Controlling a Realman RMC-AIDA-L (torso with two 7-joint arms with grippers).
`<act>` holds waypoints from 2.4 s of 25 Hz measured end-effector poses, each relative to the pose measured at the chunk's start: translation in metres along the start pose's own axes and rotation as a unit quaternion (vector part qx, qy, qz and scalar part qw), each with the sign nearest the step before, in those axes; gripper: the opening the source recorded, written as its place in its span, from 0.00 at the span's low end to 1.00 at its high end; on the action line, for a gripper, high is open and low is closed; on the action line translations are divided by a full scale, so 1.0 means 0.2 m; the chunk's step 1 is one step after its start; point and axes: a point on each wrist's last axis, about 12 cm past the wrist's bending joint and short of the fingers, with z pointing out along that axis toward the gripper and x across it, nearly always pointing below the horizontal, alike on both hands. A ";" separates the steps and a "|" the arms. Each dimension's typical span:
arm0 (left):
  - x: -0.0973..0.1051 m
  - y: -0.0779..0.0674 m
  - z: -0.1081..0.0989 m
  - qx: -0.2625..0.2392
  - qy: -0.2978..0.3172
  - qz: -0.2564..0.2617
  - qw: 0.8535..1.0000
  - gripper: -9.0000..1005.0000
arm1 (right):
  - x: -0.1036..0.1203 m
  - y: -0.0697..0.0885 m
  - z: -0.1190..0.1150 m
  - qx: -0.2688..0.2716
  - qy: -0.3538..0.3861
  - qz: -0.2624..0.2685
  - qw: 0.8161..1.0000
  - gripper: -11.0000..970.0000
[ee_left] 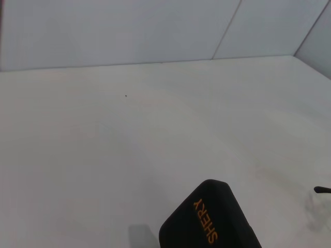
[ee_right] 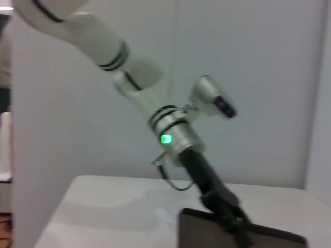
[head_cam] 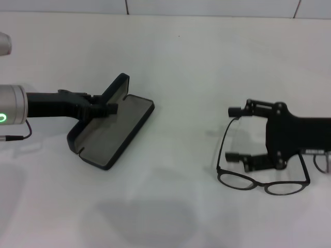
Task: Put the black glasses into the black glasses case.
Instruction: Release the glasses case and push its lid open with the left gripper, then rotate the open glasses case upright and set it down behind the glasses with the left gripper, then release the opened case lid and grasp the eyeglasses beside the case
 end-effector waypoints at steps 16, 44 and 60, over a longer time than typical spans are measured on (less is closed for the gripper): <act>-0.17 -0.02 0.06 0.012 -0.007 0.085 0.996 0.31 | 0.00 0.17 -0.03 -0.092 -0.017 -0.009 0.996 0.88; -0.65 -0.37 0.54 0.115 -0.009 0.501 0.858 0.26 | 0.08 0.31 -0.10 -0.072 -0.033 -0.005 0.997 0.88; -0.61 -0.36 0.41 0.140 -0.144 0.402 0.893 0.37 | 0.04 0.23 -0.11 -0.042 -0.034 0.003 0.999 0.88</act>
